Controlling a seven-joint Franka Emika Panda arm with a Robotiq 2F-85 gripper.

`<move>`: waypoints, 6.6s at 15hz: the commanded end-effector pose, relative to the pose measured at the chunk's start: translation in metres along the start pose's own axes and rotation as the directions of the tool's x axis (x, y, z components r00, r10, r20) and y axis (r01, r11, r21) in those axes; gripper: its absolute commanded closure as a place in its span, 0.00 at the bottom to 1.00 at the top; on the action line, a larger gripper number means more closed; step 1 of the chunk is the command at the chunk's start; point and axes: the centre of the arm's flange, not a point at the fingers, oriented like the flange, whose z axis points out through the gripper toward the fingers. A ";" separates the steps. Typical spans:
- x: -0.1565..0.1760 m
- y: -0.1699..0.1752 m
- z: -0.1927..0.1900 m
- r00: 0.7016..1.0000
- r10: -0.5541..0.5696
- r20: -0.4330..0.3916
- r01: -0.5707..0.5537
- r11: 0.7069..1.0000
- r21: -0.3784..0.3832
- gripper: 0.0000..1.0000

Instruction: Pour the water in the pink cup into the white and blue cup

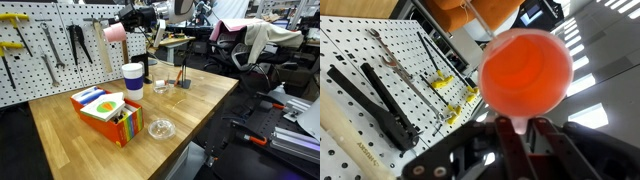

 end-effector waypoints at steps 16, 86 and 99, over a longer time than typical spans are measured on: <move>-0.007 -0.007 -0.015 0.996 0.000 -0.086 0.005 0.998 0.055 0.96; -0.135 0.017 0.025 0.633 0.129 0.763 0.327 0.849 -0.415 0.59; -0.135 0.017 0.025 0.633 0.129 0.763 0.327 0.849 -0.415 0.59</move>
